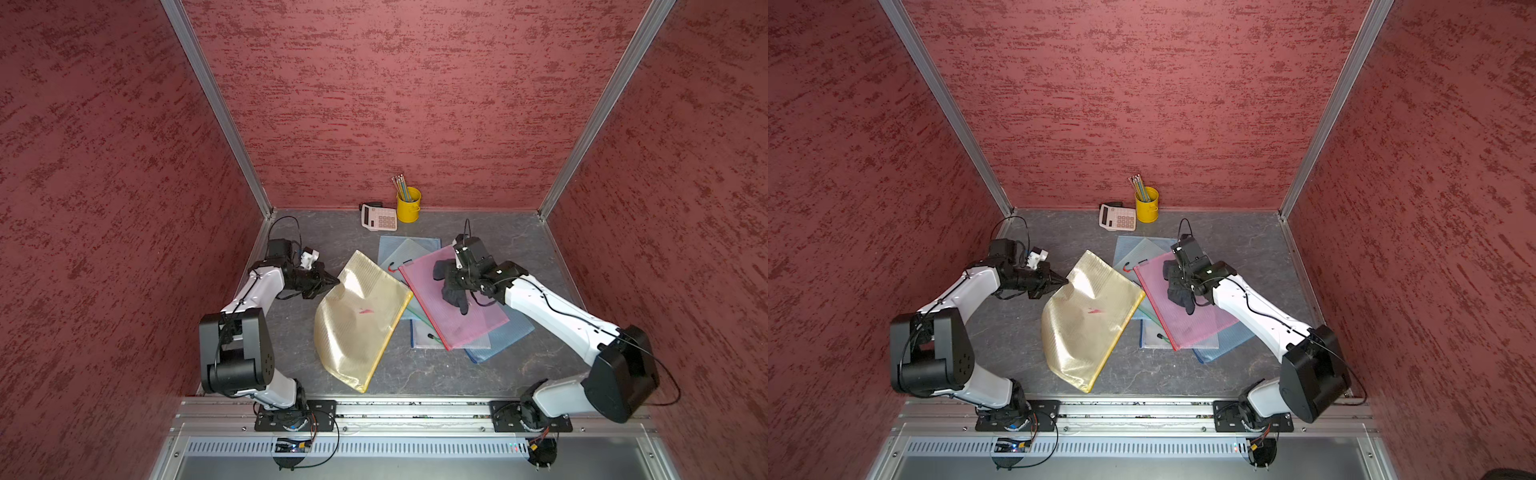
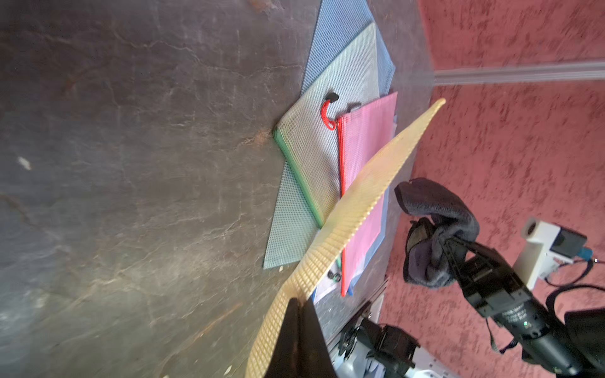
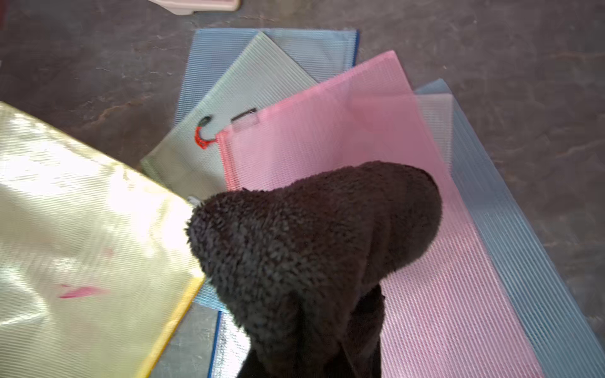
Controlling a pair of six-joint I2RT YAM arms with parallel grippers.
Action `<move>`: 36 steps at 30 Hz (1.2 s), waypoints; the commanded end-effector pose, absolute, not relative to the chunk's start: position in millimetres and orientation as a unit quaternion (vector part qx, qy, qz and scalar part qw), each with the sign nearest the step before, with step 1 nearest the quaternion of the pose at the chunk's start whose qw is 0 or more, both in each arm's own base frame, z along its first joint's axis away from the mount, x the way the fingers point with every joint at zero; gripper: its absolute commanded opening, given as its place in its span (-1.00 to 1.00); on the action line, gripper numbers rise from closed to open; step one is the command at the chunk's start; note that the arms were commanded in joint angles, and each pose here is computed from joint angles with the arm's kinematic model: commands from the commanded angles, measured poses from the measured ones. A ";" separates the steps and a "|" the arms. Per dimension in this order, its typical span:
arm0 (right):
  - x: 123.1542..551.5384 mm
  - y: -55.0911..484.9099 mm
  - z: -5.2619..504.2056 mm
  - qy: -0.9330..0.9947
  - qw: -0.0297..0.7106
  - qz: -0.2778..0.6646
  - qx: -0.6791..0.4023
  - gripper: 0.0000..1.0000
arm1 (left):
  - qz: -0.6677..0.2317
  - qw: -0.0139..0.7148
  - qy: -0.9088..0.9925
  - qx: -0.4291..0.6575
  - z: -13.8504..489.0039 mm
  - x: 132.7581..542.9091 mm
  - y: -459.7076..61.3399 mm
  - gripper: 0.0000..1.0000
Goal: Wipe the document bag
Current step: Pick up the cleaning item from the document bag, then wipe the dirt from the document bag.
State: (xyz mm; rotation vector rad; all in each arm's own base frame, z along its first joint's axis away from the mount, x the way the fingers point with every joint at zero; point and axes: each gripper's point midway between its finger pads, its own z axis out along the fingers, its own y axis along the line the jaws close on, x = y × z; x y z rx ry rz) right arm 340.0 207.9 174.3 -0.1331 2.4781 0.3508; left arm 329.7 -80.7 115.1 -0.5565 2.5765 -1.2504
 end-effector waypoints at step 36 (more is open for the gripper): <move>190.8 274.6 -8.4 0.991 0.055 0.035 -0.113 -1.00 | -0.413 0.068 0.849 -0.322 27.3 327.4 -57.3 -1.00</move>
